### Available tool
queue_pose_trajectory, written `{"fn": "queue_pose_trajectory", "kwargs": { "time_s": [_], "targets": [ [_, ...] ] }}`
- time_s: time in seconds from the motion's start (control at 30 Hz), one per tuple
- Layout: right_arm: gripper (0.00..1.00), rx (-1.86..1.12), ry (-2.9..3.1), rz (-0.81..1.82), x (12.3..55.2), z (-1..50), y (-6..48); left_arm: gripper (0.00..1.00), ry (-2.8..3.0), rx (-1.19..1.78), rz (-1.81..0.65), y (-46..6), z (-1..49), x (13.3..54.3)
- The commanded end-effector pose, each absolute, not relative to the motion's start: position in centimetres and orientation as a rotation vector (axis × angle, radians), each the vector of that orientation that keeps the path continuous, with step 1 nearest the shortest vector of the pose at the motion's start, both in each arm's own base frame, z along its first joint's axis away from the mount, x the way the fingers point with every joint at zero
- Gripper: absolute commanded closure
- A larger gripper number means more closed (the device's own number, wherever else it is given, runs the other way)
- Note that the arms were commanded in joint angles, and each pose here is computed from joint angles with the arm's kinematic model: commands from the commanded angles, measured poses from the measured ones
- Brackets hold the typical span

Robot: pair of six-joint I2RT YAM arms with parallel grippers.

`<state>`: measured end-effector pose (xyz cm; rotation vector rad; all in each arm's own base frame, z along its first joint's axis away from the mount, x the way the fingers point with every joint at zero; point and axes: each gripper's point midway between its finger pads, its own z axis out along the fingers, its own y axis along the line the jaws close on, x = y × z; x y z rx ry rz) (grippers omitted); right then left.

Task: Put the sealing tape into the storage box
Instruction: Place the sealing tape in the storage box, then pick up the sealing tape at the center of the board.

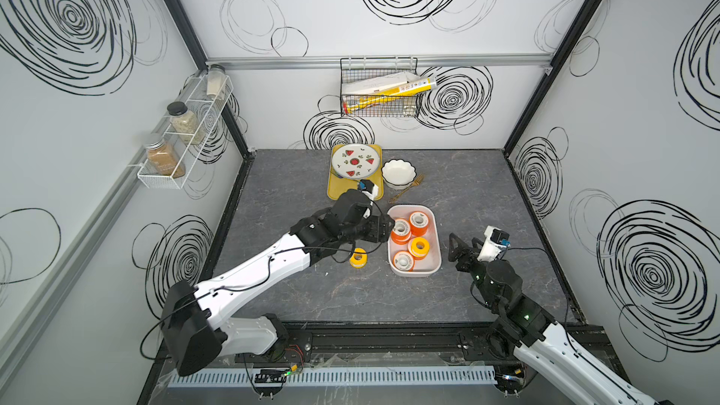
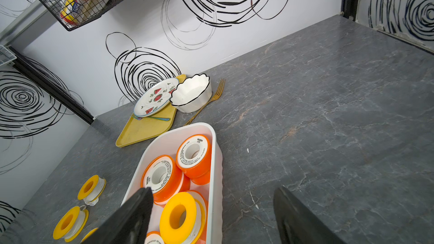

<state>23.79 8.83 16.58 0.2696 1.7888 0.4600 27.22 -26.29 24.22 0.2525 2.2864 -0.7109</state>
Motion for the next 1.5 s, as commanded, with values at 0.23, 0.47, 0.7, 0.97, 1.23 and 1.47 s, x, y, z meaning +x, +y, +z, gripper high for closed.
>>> {"fn": "queue_pose_trajectory", "kwargs": {
  "time_s": [0.23, 0.47, 0.7, 0.97, 1.23, 1.47],
  "targets": [
    [0.13, 0.180, 1.831, 0.446, 24.3, 16.8, 10.2, 0.21, 2.211, 0.037, -0.416, -14.3, 24.0, 25.1],
    [0.16, -0.072, 1.990, 0.464, 25.9, 19.1, 15.2, 0.19, 2.114, -0.036, -0.414, -11.5, 24.9, 24.0],
    [0.16, -0.383, 2.192, 0.538, 28.0, 19.8, 22.8, 0.15, 2.102, -0.061, -0.402, -11.0, 24.7, 24.2],
    [0.13, -0.722, 2.314, 0.575, 28.3, 18.0, 31.6, 0.15, 2.106, -0.100, -0.375, -10.2, 24.4, 24.7],
    [0.00, -0.844, 2.417, 0.439, 29.4, 12.8, 36.8, 0.14, 2.101, -0.134, -0.369, -9.3, 24.4, 25.1],
    [0.00, -0.948, 2.528, 0.455, 28.3, 8.2, 39.5, 0.14, 2.116, -0.154, -0.340, -8.9, 24.0, 25.3]
  ]
}}
